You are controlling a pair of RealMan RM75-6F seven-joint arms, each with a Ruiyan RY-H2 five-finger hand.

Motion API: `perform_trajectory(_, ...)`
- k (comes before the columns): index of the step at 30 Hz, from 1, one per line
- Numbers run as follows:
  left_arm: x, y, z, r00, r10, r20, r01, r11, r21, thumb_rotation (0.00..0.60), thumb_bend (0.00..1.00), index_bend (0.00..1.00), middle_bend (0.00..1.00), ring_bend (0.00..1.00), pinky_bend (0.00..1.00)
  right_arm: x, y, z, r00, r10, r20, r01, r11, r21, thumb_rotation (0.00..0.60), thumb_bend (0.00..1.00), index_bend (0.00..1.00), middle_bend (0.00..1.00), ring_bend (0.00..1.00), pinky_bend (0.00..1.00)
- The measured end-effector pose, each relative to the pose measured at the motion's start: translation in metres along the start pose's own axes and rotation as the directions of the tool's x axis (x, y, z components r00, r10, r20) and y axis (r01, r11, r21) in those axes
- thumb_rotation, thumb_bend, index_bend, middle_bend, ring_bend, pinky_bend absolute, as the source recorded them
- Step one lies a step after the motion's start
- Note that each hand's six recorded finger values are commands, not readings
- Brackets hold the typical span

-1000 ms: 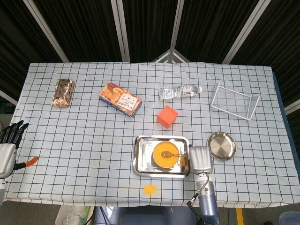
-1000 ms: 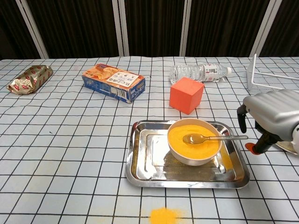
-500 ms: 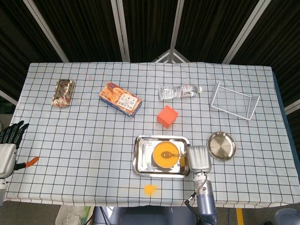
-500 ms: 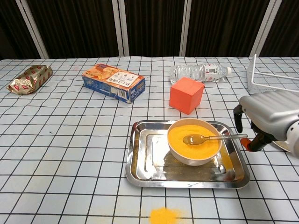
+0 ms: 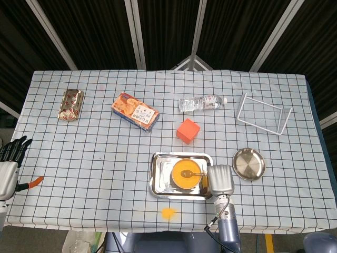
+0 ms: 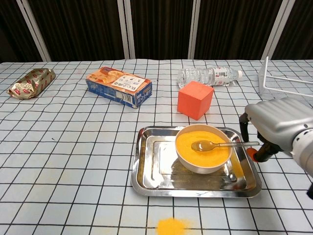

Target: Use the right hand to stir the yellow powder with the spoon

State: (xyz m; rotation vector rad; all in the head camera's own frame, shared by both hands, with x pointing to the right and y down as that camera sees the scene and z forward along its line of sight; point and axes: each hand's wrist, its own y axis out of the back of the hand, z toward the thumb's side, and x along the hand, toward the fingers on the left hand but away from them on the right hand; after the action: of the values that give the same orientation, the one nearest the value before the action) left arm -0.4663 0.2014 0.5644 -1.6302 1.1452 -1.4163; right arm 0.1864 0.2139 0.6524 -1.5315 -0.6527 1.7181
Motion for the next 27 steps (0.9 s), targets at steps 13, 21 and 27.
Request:
perform_trajectory(13,-0.0004,0.0000,0.0000,1.000,-0.001,0.000,0.001,1.000,-0.002,0.600,0.00,0.00,0.00,0.00,0.00,0.0012,0.0001,0.0038,1.000,0.002,-0.003,-0.002,1.000,0.005,0.600,0.46,0.51,0.97,0.98,0.81)
perform_trajectory(21,-0.0005,0.0001,-0.0002,1.000,-0.001,-0.001,0.001,1.000,-0.003,0.600,0.00,0.00,0.00,0.00,0.00,0.0001,-0.0015,0.0048,1.000,0.006,0.000,-0.006,1.000,0.005,0.600,0.47,0.51,0.97,0.98,0.81)
perform_trajectory(27,-0.0004,0.0000,-0.0001,1.000,-0.002,0.000,0.002,1.000,-0.003,0.600,0.00,0.00,0.00,0.00,0.00,0.0002,-0.0022,0.0053,1.000,0.011,0.000,-0.011,1.000,0.003,0.600,0.57,0.56,0.97,0.98,0.81)
